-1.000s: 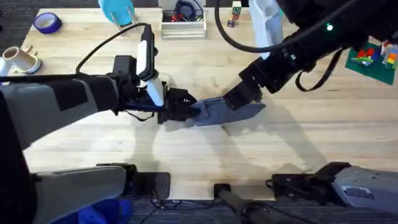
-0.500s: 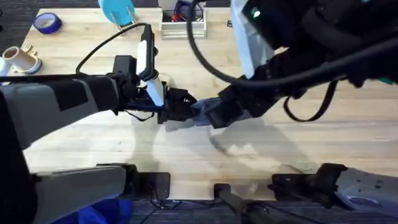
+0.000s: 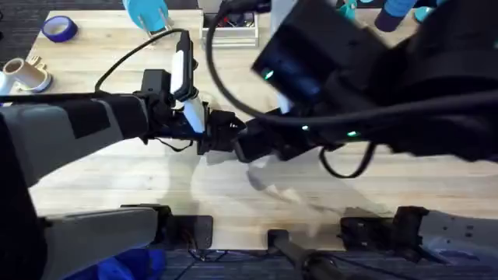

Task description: Unzip the bag, pick up the pens from the table one at a time and place them inside, then zip the bag closed.

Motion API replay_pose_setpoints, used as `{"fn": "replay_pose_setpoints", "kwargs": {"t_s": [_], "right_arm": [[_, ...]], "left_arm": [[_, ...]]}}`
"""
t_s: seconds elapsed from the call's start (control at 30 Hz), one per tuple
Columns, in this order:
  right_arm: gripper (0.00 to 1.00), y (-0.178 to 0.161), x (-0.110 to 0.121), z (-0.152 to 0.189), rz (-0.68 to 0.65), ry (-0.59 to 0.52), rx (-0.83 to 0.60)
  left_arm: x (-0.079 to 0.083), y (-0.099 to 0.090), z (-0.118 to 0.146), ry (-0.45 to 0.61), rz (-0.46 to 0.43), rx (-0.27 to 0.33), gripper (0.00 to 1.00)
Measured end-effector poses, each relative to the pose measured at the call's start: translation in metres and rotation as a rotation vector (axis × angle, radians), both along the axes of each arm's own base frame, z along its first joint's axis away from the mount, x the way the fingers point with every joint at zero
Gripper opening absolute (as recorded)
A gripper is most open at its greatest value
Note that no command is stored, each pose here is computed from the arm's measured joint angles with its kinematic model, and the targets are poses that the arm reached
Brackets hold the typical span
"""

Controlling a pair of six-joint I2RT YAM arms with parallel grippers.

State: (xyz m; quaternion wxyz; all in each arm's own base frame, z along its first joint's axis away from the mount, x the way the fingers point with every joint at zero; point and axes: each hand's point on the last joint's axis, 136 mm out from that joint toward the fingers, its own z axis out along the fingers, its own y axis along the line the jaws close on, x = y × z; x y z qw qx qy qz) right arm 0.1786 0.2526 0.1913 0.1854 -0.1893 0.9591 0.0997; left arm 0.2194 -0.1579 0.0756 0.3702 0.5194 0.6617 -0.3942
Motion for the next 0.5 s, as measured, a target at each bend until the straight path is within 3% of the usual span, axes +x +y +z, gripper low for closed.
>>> {"fn": "replay_pose_setpoints", "kwargs": {"t_s": [0.23, 0.5], "right_arm": [[0.996, 0.024, 0.004, -0.027, -0.061, 0.028, -0.02], [0.988, 0.023, 0.008, -0.04, -0.174, 0.049, -0.034]], "left_arm": [[0.0, 0.0, 0.0, 0.001, 0.0, 0.0, 0.043], [0.0, 0.0, 0.0, 0.003, 0.0, 0.0, 0.043]]}}
